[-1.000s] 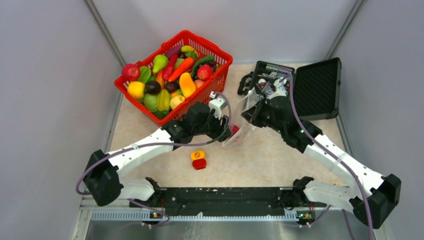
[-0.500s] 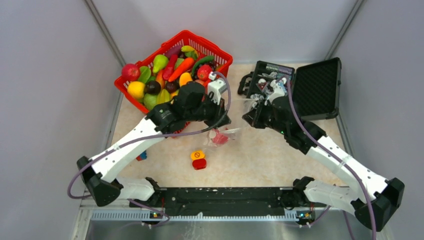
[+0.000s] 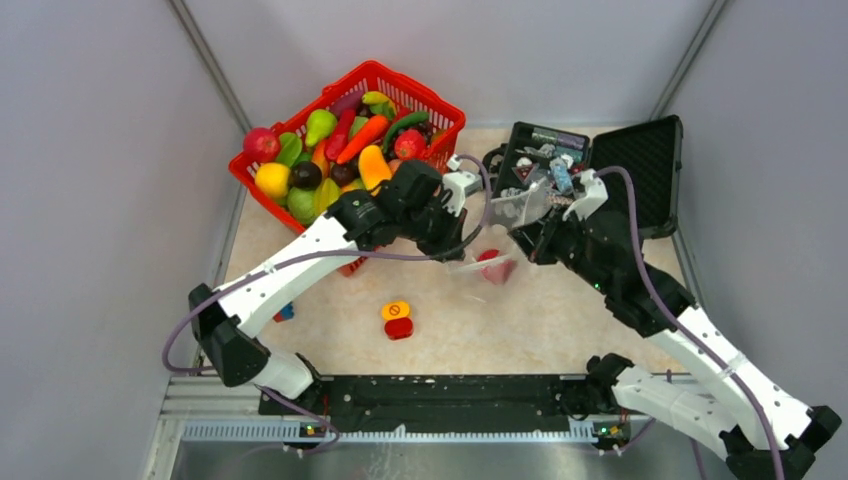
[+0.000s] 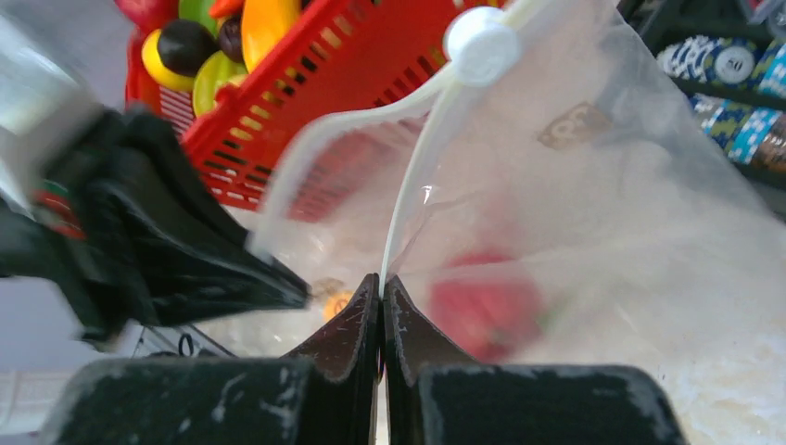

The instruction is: Place the food in the zip-top bag and seal the zipper

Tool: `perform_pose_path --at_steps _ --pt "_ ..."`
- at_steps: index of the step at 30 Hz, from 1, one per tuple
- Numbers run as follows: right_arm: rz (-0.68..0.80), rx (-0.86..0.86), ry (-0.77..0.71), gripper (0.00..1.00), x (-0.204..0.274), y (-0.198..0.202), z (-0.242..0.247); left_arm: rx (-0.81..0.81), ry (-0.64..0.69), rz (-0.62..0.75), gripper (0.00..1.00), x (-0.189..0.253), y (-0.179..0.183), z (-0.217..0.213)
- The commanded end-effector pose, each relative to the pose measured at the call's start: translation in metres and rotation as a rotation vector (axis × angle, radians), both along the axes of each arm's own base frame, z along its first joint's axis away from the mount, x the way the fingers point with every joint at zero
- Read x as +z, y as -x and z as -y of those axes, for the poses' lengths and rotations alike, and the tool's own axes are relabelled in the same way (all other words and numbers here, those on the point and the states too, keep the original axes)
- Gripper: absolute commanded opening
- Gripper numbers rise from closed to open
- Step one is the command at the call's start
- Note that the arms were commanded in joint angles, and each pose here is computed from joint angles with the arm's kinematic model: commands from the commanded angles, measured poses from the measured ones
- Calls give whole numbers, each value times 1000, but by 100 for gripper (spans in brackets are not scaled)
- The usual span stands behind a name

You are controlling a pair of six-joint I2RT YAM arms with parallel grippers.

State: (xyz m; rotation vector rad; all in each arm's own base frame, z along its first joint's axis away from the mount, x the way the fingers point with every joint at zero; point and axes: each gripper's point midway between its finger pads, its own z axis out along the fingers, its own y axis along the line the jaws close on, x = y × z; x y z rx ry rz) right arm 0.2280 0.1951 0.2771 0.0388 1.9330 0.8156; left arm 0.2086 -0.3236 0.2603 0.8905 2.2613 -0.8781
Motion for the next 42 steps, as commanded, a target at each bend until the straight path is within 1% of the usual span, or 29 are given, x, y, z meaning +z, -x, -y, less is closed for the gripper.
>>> perform_pose_path --at_steps 1,2,3,5,6,7,8,10,12,13,15,16,17,18,20,21,22,23,27,30,33,36,40,42 --pt "4 -60 91 0 40 -19 7 -20 -81 -9 0 -13 -5 1" --pt "-48 -165 99 0 37 -24 21 -33 -90 -37 0 -12 -2 2" --pt "-25 -150 95 0 38 -25 18 -52 -74 -52 0 -10 1 7" --pt "77 41 61 0 48 -14 -7 -81 -6 -60 0 -9 5 18" --pt "61 91 75 0 46 -12 -14 -70 15 -61 0 -13 4 21" --pt "12 76 104 0 41 -13 -13 -48 22 -63 0 -18 1 22" --pt "-32 15 140 0 36 -19 -4 -16 21 -73 0 -23 0 21" --pt "-70 -1 199 0 25 -20 1 43 64 -74 0 -28 -5 23" --pt "-87 42 244 0 15 -18 -2 84 115 -90 0 -38 -5 25" --pt "-108 66 275 0 8 -16 -3 111 142 -103 3 -40 -5 27" --pt "-142 83 334 0 -2 -16 -1 119 195 -117 19 -40 -3 30" --pt "-152 93 366 0 -6 -16 0 129 199 -115 34 -41 -3 29" --pt "-166 84 401 0 -10 -18 4 143 193 -110 51 -41 -5 27" --pt "-177 59 430 0 -12 -20 9 154 182 -98 59 -42 -6 24" --pt "-189 26 475 0 -15 -23 17 174 168 -49 66 -34 -11 16" --pt "-188 11 486 0 -13 -24 20 179 169 -19 75 -29 -13 13" --pt "-190 1 490 0 -13 -26 22 181 177 14 95 -21 -15 10" --pt "-188 0 488 0 -11 -26 21 182 183 48 98 -14 -16 7" --pt "-171 8 446 0 -9 -28 14 221 240 225 99 26 -25 -11" --pt "-166 17 415 0 -12 -28 9 335 245 375 99 51 -41 -37" --pt "-171 32 377 0 -14 -27 2 446 207 481 99 70 -55 -68" --pt "-171 55 345 0 -18 -25 -4 559 141 535 99 77 -78 -107" --pt "-167 69 325 0 -18 -24 -7 724 131 518 99 81 -119 -169" --pt "-164 74 318 0 -18 -23 -8 813 112 535 99 86 -134 -196"
